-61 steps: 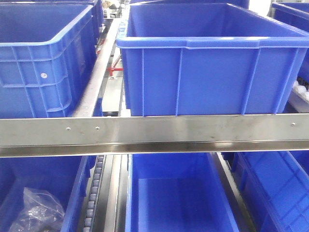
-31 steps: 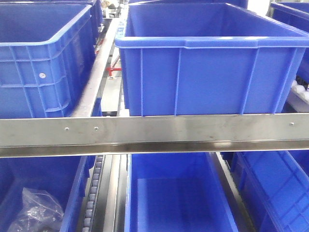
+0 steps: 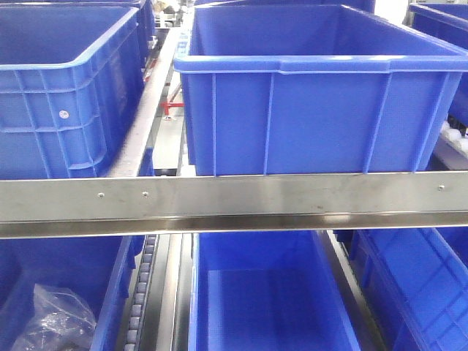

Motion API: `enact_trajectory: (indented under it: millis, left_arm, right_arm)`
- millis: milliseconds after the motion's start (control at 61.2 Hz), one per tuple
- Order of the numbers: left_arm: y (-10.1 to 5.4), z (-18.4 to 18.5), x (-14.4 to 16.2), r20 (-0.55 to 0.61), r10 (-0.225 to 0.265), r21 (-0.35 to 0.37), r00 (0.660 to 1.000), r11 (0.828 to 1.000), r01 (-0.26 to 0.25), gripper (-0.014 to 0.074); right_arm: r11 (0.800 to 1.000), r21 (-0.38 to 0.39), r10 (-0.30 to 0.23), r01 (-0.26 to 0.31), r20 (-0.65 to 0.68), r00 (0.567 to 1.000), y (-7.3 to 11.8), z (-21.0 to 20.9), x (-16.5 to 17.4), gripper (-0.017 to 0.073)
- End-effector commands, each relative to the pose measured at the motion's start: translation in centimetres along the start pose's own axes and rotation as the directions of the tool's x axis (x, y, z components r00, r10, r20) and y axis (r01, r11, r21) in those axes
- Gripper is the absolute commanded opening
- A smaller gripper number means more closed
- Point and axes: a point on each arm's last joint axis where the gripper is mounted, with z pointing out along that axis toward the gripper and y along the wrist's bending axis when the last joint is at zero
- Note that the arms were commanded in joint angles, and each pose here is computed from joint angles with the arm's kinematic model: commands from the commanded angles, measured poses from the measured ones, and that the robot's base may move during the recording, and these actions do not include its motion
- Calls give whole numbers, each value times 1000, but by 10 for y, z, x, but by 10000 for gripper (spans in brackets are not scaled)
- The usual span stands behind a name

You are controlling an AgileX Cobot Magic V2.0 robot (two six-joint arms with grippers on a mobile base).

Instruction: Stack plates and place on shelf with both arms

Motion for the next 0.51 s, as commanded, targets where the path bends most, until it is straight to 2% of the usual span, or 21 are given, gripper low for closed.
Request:
enact_trajectory:
  millis: [0,490]
  left_arm:
    - [-1,-1,-2,89,-4,12,996,1000,3,86]
    - [-1,-1,-2,86,-6,12,996,1000,5,86]
  right_arm:
    - [1000,-12,-6,7,119,993,2,-3,-14,56]
    - [1000,-12,-6,7,119,993,2,-3,-14,56]
